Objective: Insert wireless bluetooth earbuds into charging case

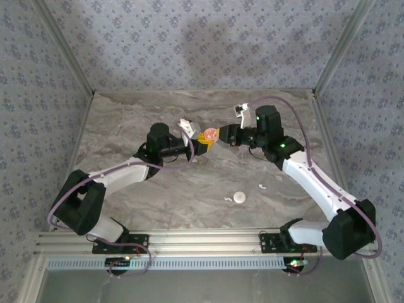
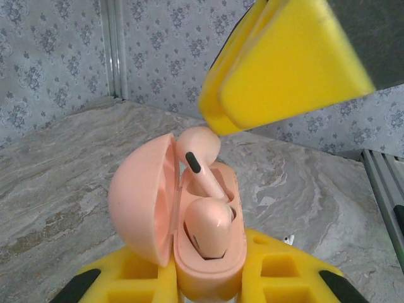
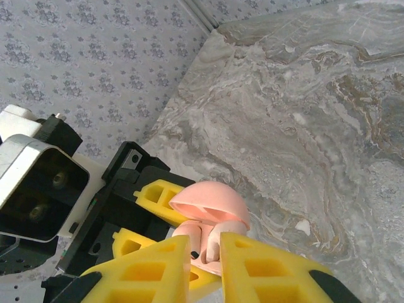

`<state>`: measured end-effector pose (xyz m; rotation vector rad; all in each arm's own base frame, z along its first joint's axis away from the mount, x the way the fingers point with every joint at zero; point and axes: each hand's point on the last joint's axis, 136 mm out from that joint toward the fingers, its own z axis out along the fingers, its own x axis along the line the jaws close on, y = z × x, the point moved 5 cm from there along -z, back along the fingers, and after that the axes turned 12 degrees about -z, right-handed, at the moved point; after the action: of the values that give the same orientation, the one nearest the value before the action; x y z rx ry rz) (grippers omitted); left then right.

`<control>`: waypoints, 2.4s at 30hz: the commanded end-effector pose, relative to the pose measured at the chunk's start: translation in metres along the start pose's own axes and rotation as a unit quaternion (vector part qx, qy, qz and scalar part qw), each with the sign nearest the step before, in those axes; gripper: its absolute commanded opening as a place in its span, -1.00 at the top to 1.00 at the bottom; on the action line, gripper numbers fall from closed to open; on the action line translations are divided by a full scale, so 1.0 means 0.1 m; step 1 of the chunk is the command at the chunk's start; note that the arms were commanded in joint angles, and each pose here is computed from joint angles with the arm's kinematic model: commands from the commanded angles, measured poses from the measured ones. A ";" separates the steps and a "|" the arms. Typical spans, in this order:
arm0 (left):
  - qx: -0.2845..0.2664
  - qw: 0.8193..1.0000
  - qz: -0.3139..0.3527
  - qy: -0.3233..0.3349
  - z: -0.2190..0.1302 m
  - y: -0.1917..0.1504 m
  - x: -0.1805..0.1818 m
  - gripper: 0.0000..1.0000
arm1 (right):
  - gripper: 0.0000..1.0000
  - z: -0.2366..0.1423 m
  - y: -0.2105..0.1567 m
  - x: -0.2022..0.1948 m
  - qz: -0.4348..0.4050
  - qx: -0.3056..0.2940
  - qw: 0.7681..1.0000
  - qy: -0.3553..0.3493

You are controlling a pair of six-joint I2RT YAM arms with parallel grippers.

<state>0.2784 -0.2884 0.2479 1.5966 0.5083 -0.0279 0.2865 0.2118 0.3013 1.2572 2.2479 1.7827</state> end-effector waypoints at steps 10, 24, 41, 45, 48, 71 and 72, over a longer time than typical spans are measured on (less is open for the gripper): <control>-0.029 0.999 0.032 -0.018 -0.03 0.28 -0.13 0.66 | 0.64 0.00 0.12 0.09 -0.006 -0.008 0.999 0.034; -0.025 0.999 0.039 -0.017 -0.04 0.29 -0.14 0.66 | 0.37 -0.17 0.23 0.09 -0.013 -0.025 0.999 0.022; -0.025 0.999 0.040 -0.017 -0.05 0.29 -0.15 0.66 | 0.46 0.03 0.17 0.02 0.013 0.013 0.999 0.039; -0.026 0.999 0.041 -0.017 -0.06 0.29 -0.15 0.66 | 0.50 0.05 0.16 0.03 0.014 0.018 0.999 0.046; -0.025 0.999 0.040 -0.016 -0.06 0.28 -0.15 0.66 | 0.54 0.06 0.15 0.06 0.013 0.020 0.998 0.053; -0.025 0.999 0.043 -0.018 -0.07 0.29 -0.17 0.66 | 0.55 0.08 0.01 0.08 0.008 0.063 0.997 0.037; -0.025 0.999 0.043 -0.018 -0.08 0.29 -0.17 0.66 | 0.53 0.06 0.05 0.09 0.003 0.060 0.998 0.031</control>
<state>0.2751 -0.2865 0.2512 1.6116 0.4934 -0.0176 0.2888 0.2200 0.3012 1.2729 2.3977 1.7745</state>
